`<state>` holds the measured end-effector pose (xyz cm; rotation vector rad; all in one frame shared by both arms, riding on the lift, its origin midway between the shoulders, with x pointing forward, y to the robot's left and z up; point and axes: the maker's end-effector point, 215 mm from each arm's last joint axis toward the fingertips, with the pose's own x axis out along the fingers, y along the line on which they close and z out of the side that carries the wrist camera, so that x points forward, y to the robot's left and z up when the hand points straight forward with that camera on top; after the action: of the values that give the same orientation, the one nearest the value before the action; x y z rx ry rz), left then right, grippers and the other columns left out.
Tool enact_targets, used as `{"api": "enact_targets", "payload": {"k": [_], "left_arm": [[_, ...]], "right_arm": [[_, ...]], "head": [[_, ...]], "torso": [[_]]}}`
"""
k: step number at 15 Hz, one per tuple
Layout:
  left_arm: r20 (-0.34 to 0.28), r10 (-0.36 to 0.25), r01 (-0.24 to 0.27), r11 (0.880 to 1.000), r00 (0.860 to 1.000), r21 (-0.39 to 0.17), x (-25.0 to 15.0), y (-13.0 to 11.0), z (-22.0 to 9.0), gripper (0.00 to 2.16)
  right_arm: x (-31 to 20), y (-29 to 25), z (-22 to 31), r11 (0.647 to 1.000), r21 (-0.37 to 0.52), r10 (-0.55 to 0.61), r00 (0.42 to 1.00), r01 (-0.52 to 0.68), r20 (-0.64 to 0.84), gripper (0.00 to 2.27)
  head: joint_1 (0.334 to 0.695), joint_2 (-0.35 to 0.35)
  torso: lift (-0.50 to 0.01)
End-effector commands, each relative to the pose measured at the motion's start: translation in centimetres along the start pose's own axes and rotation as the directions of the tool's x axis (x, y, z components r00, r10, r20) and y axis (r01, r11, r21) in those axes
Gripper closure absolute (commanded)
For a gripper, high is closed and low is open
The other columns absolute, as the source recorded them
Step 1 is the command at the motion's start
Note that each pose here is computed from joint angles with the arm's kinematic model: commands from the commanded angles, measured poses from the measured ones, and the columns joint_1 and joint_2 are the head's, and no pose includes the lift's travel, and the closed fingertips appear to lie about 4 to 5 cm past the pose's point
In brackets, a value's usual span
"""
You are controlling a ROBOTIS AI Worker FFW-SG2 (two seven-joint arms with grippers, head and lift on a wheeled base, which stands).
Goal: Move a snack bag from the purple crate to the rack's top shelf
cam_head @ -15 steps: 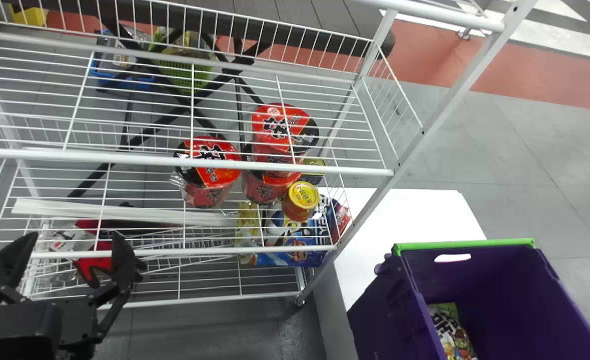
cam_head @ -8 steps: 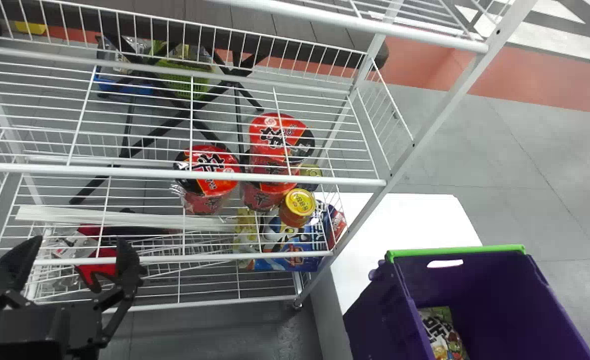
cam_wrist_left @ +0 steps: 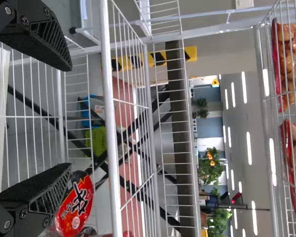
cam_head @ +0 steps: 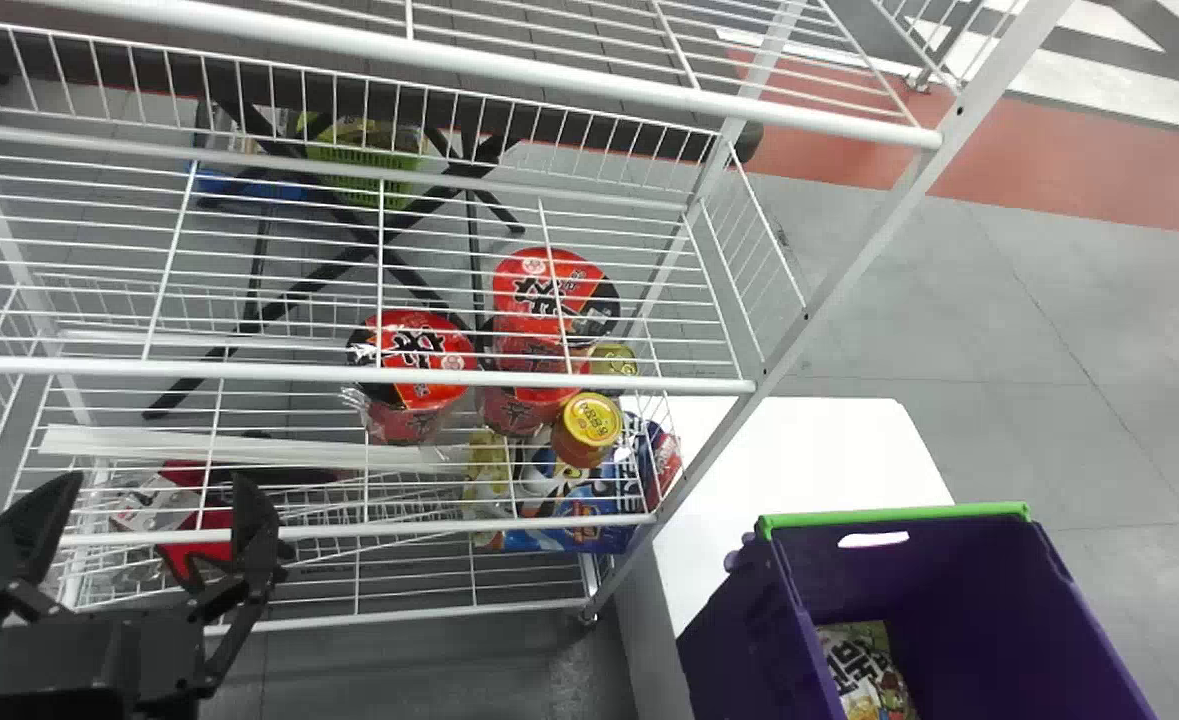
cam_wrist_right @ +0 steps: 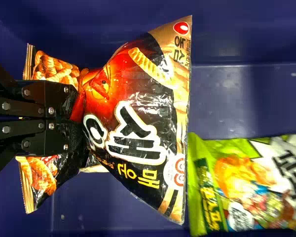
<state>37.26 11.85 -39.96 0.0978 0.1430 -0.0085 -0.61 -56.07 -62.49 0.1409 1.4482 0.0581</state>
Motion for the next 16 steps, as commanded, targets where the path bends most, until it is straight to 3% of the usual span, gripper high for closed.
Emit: {"api": "enact_targets", "payload": {"k": [1, 16], "left_arm": [[0.004, 0.004, -0.004, 1.0, 1.0, 0.0, 0.1, 0.2, 0.2, 0.14], [0.009, 0.014, -0.014, 1.0, 1.0, -0.002, -1.1, 0.6, 1.0, 0.14]], "right_arm": [[0.0, 0.0, 0.5, 1.0, -0.002, 0.0, 1.0, 0.0, 0.008, 2.11], [-1.1, -0.7, 1.9, 1.0, -0.001, -0.005, 0.999, 0.005, 0.045, 2.11]], "head": [[0.695, -0.35], [0.695, -0.35]], "torso": [[-0.349], [-0.289]]}}
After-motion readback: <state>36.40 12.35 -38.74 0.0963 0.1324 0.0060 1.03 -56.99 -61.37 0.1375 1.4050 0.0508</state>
